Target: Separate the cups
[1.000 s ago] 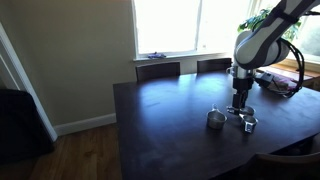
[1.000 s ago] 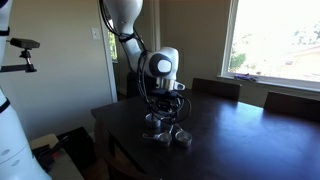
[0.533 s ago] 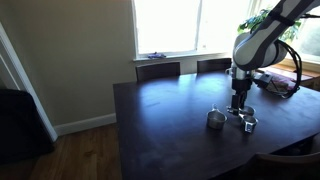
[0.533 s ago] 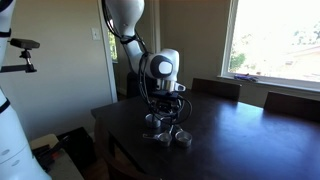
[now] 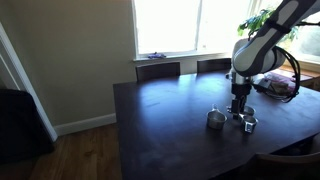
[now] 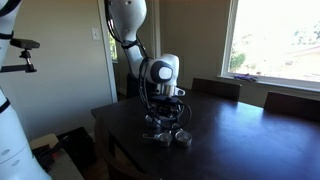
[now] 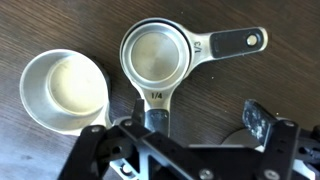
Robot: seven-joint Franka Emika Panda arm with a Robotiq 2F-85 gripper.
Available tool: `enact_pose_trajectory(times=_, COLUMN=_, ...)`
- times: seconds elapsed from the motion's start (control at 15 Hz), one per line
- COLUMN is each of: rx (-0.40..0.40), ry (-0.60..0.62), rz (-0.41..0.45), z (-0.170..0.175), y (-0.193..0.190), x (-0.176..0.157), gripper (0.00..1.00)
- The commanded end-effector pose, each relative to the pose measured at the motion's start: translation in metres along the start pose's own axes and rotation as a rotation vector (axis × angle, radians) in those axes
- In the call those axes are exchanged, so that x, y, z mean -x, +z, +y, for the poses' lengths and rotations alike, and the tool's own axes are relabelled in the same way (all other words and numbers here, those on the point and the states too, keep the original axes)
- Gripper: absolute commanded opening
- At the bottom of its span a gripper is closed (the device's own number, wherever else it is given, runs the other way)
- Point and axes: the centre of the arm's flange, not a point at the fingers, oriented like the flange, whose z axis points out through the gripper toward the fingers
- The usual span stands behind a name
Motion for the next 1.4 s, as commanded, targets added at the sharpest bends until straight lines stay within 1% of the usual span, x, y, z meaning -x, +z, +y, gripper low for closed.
enact_pose_trajectory(times=0.0, rx=0.021, ry=-0.005, rz=0.018, z=0.003, y=0.009, x=0.000, gripper=1.00)
enact_pose_trajectory(times=0.53, rx=0.048, ry=-0.041, rz=0.051, z=0.006, y=0.025, x=-0.012, gripper=1.00)
enact_pose_trajectory(times=0.6, rx=0.050, ry=-0.046, rz=0.052, z=0.006, y=0.026, x=-0.013, gripper=0.81)
enact_pose_trajectory(times=0.87, rx=0.054, ry=-0.054, rz=0.059, z=0.004, y=0.027, x=-0.013, gripper=0.53)
enact_pose_trajectory(times=1.33, rx=0.081, ry=-0.069, rz=0.082, z=0.000, y=0.021, x=-0.011, gripper=0.09)
